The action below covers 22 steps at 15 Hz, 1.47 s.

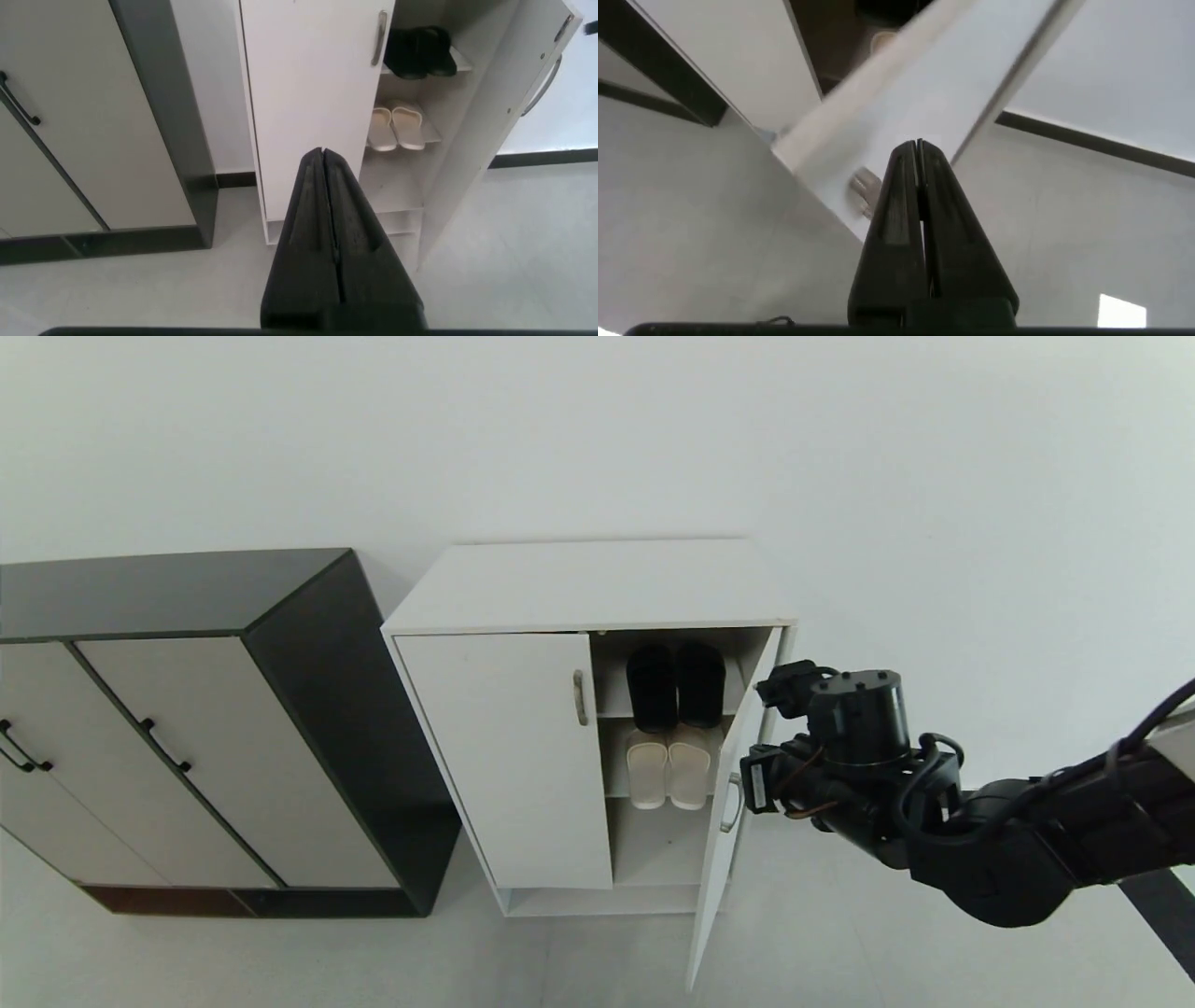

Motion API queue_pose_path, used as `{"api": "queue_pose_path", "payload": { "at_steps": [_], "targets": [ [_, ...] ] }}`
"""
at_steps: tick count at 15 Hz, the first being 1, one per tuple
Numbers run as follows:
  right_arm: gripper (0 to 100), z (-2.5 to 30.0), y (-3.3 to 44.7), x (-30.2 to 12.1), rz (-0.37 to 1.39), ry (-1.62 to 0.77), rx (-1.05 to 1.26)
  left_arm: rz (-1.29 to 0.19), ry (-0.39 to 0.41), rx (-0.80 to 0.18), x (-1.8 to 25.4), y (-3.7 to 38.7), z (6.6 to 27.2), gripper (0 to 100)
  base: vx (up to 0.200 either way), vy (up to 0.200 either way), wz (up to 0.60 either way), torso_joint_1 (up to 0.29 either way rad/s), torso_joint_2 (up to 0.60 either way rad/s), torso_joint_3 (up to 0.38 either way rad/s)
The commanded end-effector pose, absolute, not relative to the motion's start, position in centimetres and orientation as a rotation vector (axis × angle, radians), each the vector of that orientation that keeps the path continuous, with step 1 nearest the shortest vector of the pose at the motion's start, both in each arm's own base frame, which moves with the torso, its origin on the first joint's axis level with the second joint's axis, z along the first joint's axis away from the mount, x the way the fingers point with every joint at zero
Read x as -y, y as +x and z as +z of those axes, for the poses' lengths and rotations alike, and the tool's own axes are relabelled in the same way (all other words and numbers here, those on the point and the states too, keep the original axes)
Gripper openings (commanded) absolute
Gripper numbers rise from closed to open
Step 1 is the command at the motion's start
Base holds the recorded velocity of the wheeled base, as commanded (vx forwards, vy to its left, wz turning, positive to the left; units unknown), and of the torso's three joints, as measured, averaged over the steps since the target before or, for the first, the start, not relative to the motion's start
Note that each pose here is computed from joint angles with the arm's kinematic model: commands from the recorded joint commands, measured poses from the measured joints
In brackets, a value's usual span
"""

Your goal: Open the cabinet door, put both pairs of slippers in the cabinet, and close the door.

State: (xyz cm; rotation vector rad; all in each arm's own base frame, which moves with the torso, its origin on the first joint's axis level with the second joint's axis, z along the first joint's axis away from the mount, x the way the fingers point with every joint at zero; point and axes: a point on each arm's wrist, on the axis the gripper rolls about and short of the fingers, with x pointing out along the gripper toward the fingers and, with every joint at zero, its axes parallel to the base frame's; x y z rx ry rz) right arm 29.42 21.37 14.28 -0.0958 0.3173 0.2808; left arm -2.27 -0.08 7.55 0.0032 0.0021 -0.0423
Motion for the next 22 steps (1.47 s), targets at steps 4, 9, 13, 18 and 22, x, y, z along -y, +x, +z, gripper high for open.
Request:
{"api": "queue_pose_path", "payload": {
  "at_steps": [4, 9, 13, 18, 22],
  "targets": [
    [0, 13.3, 33.0, -24.4, 0.289, -0.01, -0.241, -0.041, 0.003, -0.003, 0.1, -2.3, 7.6, 0, 0.0, 0.0, 0.0, 0.0, 0.0, 0.0],
    [0, 14.2, 29.9, -22.9, 0.433, 0.064, -0.163, -0.041, 0.006, -0.004, 0.1, -2.3, 7.5, 0, 0.0, 0.0, 0.0, 0.0, 0.0, 0.0],
    [0, 10.8, 27.9, -20.5, 0.545, 0.064, -0.203, -0.043, 0.008, -0.004, 0.1, -2.3, 7.5, 0, 0.1, 0.0, 0.0, 0.0, 0.0, 0.002],
    [0, 9.7, 27.7, -21.0, 0.558, 0.06, -0.213, -0.043, 0.008, -0.003, 0.1, -2.3, 7.6, 0, 0.2, 0.0, 0.0, 0.002, 0.0, 0.003],
    [0, 8.7, 27.6, -22.0, 0.579, 0.046, -0.234, -0.043, 0.006, -0.003, 0.1, -2.3, 7.6, 0, 0.15, 0.0, 0.0, 0.002, 0.0, 0.002]
  ]
}}
